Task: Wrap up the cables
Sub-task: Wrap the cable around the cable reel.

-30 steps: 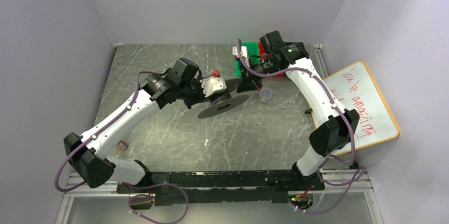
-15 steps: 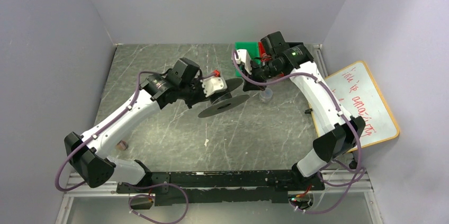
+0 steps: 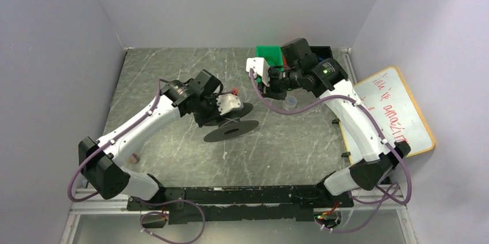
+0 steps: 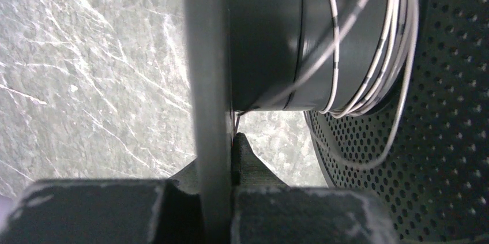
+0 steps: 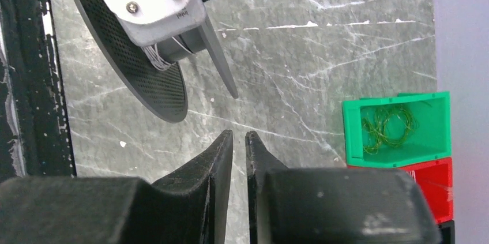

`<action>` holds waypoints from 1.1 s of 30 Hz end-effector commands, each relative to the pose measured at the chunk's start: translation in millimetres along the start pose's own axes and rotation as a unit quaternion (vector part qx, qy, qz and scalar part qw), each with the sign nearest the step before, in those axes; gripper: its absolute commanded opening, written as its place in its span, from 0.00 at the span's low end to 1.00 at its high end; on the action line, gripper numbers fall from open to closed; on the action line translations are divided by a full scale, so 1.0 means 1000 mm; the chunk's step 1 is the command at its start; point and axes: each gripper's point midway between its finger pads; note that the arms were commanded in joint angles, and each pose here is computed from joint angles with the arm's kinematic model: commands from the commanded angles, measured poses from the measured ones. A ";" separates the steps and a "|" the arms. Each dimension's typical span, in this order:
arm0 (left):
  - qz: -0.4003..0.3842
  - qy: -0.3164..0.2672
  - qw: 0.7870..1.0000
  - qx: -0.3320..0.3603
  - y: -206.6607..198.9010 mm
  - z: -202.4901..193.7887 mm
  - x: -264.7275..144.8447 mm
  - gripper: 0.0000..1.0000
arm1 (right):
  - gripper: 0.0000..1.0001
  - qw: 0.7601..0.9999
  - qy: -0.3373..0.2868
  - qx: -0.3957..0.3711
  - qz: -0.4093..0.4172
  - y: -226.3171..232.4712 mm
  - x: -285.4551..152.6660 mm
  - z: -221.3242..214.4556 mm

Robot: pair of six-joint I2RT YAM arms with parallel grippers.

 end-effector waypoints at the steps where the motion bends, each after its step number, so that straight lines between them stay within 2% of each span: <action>1: 0.007 -0.056 0.998 0.006 0.001 0.020 -0.021 0.02 | 0.21 1.000 -0.001 -0.010 -0.020 -0.008 0.003 -0.001; 5: 0.009 -0.066 0.998 0.012 0.002 0.027 -0.032 0.02 | 0.27 0.998 -0.050 -0.020 -0.029 -0.002 0.003 0.008; 8: 0.008 -0.094 0.995 0.009 0.002 0.043 -0.049 0.02 | 0.28 0.993 -0.107 -0.006 -0.046 -0.003 -0.004 0.017; 14: -0.014 -0.155 0.988 -0.005 0.000 0.076 -0.085 0.02 | 0.31 0.969 -0.220 0.084 -0.075 -0.027 -0.033 0.012; 20: -0.033 -0.205 0.978 -0.010 -0.003 0.104 -0.116 0.02 | 0.42 0.927 -0.316 0.187 -0.071 -0.040 -0.050 -0.009; 23: -0.037 -0.224 0.974 -0.012 -0.003 0.114 -0.127 0.02 | 0.47 0.910 -0.338 0.226 -0.080 -0.048 -0.060 -0.022; 26: -0.041 -0.236 0.971 -0.015 -0.003 0.120 -0.134 0.02 | 0.49 0.906 -0.340 0.248 -0.038 -0.039 -0.050 -0.032; 33: -0.033 -0.253 0.967 -0.018 0.002 0.127 -0.145 0.02 | 0.54 0.880 -0.368 0.299 0.029 -0.024 -0.029 -0.037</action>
Point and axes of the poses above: each gripper's point midway between its finger pads, its own x axis out along the fingers, its own y axis along the line the jaws close on, z = x × y, and after that the axes turned 9 degrees about -x, right-handed
